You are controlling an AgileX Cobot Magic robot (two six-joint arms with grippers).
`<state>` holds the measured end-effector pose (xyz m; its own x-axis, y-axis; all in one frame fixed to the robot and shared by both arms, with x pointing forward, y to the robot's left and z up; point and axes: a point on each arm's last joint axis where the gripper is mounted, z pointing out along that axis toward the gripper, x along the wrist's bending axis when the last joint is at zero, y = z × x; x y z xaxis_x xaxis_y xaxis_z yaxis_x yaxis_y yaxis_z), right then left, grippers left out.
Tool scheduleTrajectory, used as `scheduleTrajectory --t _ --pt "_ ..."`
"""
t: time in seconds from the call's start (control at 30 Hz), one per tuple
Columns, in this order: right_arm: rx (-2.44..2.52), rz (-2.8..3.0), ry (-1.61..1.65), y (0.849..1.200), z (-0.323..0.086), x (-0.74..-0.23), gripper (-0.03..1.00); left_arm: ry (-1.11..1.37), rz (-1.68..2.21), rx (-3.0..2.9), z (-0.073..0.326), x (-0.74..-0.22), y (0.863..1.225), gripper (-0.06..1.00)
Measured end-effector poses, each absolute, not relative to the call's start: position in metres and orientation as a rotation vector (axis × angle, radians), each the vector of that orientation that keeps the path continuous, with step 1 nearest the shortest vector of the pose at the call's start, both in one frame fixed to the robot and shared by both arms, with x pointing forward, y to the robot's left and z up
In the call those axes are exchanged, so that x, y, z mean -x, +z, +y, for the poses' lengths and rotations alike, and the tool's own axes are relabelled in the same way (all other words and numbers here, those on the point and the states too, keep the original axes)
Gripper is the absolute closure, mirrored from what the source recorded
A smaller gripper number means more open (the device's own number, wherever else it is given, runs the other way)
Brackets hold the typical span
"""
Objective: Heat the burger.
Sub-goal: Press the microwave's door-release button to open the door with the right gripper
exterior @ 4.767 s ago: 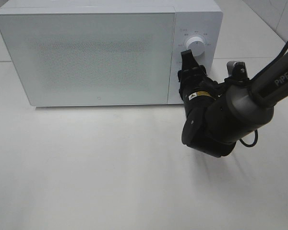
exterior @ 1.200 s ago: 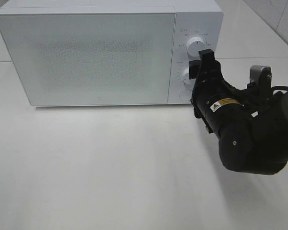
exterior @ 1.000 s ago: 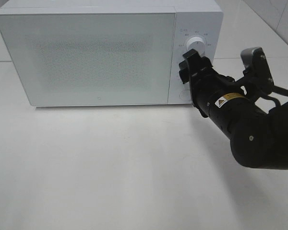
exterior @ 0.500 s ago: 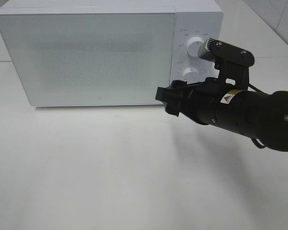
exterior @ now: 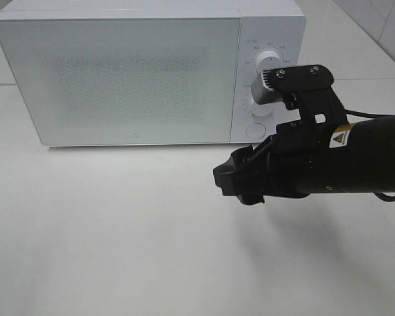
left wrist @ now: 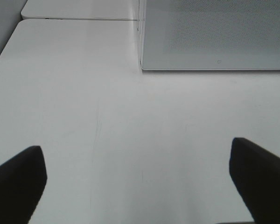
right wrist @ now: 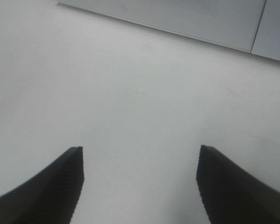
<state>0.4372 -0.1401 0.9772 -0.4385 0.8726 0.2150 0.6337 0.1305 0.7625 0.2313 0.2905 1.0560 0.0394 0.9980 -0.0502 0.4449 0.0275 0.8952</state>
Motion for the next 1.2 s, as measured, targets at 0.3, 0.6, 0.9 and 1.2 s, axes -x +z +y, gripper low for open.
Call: scheduleTrajectory --t 0.3,0.6,0.9,1.2 --pt "-1.338 2.368 1.114 0.997 -0.152 -0.406 0.29 0.888 1.517 -1.529 0.290 -0.231 1.056 -0.04" --pt "-1.315 2.460 1.014 1.018 -0.175 -0.376 0.29 0.888 1.517 -1.529 0.290 -0.231 1.056 -0.04" --pt "-1.317 2.411 1.011 1.043 -0.206 -0.343 0.29 0.888 1.517 -1.529 0.290 -0.231 1.056 -0.04" --pt "-1.480 2.122 1.045 1.063 -0.254 -0.320 0.28 0.888 1.517 -1.529 0.290 -0.231 1.056 -0.04"
